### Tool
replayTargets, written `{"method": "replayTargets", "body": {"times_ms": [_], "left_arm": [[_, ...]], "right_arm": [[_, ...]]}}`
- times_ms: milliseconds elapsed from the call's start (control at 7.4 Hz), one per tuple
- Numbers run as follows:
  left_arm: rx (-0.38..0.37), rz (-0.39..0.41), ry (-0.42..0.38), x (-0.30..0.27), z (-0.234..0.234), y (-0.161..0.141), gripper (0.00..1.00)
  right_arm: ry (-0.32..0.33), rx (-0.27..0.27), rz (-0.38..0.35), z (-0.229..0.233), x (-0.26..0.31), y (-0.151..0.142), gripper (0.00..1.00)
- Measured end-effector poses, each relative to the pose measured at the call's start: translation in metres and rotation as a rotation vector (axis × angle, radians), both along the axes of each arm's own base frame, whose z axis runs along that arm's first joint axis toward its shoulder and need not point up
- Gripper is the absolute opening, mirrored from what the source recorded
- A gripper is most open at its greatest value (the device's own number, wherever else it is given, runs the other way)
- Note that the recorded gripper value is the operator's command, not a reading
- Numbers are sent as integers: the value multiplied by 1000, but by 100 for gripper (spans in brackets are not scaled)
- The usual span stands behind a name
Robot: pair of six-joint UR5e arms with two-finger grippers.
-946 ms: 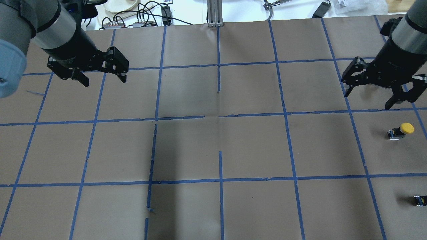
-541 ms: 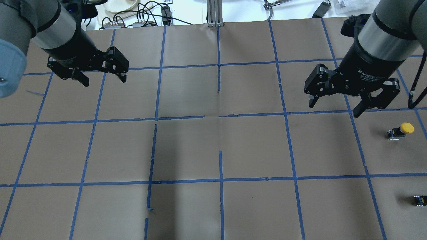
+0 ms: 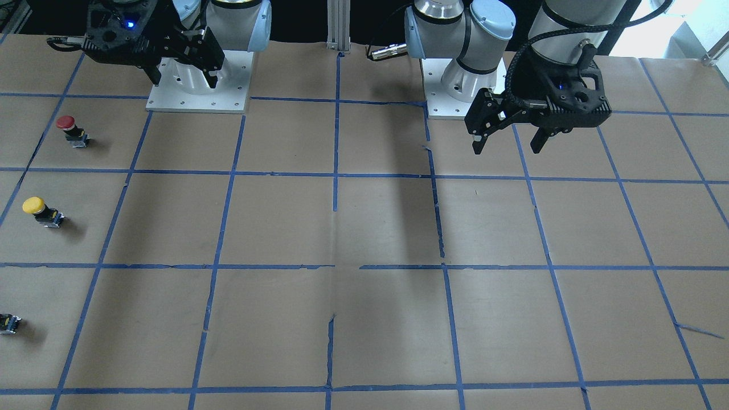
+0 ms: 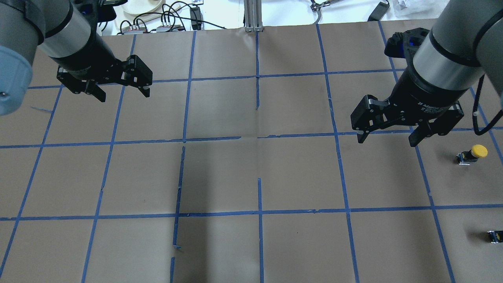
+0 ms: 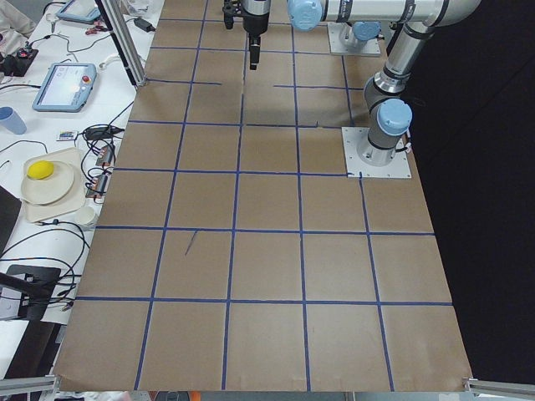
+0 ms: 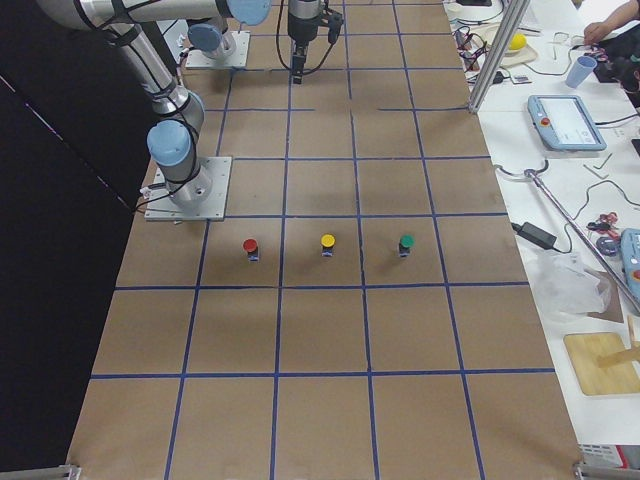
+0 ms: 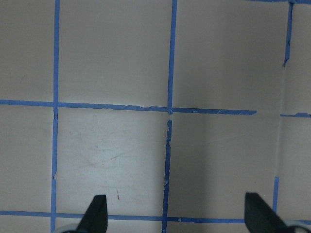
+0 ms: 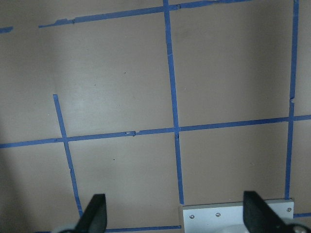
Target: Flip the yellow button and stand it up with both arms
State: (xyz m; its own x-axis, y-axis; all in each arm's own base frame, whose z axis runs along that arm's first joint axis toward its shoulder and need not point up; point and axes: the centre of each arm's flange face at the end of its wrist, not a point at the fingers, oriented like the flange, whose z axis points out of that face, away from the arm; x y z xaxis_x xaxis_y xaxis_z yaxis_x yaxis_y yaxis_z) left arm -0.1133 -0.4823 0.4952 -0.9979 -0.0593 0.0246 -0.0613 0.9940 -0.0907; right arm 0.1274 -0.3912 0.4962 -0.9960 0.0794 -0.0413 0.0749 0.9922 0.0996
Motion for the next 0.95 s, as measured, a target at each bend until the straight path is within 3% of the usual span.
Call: {"method": "replayTargets", "body": {"times_ms": [946], "left_arm": [[-2, -2, 0, 0, -1, 0, 100]], "right_arm": [[74, -2, -31, 5, -33, -6, 100]]}}
